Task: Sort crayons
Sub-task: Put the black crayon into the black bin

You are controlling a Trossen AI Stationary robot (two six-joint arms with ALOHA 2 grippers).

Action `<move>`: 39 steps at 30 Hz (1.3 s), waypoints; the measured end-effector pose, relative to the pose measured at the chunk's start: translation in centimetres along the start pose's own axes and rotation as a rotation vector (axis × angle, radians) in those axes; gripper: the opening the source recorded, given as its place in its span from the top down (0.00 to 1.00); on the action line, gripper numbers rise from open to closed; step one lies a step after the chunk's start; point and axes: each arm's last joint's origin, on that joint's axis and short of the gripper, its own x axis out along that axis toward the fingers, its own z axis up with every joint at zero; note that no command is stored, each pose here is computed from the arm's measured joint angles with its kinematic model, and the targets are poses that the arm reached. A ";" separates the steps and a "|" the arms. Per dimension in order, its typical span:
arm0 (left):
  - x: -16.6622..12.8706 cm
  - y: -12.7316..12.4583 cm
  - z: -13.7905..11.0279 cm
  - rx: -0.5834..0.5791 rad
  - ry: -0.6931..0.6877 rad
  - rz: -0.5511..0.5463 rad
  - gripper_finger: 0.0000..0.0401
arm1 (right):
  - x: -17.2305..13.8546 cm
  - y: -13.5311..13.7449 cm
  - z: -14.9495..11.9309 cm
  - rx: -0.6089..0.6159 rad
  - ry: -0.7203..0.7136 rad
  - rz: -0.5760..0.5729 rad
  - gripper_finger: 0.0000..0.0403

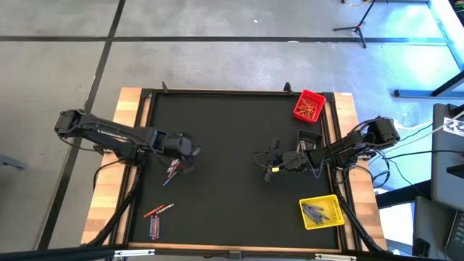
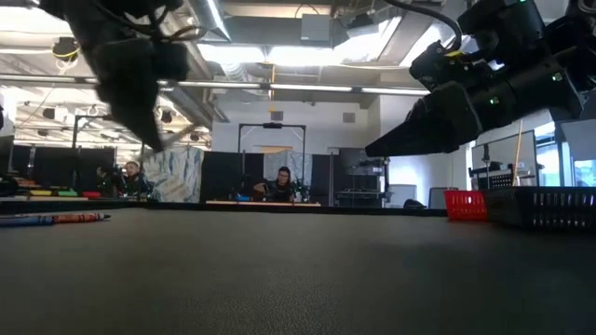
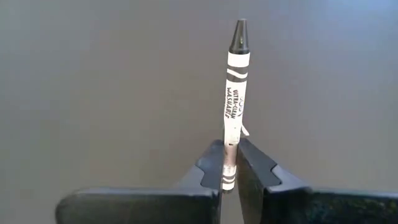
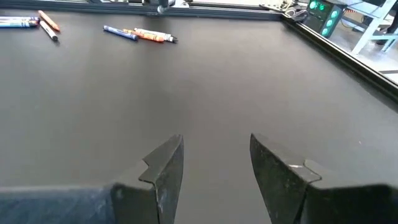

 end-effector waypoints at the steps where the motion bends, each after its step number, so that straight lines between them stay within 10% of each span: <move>1: 0.4 -0.3 0.1 0.036 -0.041 -0.031 0.96 | 0.0 0.0 0.0 0.000 0.000 0.005 0.54; 17: 7.5 -3.7 1.1 0.398 -0.442 -0.198 0.96 | 0.3 -0.6 0.8 0.104 -0.060 0.060 0.23; 39: 11.9 -1.6 2.7 0.543 -0.854 -0.300 0.96 | 3.3 0.5 2.1 0.043 -0.096 0.053 0.27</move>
